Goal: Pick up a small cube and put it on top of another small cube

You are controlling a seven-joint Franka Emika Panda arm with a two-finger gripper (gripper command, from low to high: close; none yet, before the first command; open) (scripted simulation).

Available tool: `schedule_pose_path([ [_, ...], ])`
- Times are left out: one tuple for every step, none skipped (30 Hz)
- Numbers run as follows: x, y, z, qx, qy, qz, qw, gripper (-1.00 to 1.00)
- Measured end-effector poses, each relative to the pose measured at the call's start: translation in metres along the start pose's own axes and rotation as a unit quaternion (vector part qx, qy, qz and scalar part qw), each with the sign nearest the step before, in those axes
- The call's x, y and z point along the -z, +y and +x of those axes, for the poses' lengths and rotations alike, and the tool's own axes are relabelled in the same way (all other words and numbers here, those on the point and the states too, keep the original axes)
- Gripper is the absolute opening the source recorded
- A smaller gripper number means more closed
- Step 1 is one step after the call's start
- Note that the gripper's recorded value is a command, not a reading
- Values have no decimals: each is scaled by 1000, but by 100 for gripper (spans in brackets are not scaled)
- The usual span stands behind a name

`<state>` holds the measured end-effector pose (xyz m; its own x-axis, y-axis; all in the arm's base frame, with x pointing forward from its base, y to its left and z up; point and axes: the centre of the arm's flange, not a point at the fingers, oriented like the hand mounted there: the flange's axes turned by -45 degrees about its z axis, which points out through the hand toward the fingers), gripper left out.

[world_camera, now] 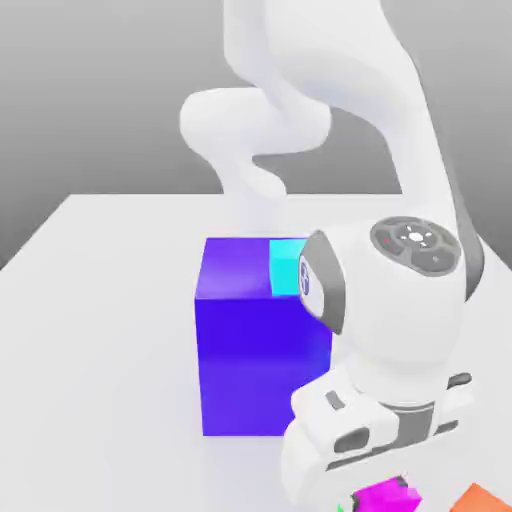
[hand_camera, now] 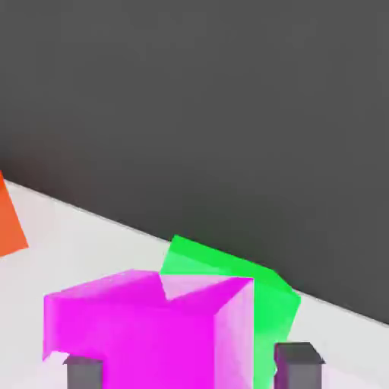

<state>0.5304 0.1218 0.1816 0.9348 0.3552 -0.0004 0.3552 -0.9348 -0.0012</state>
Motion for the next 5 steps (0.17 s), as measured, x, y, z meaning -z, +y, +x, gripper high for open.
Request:
schedule_pose_path([
  [0,0,0,0,0,0,1000,100],
  [-4,2,-1,-4,0,0,1000,100],
  [3,3,-1,-6,0,0,1000,100],
  [14,4,0,-7,0,-1,1000,100],
  [27,5,0,-8,0,-1,1000,100],
])
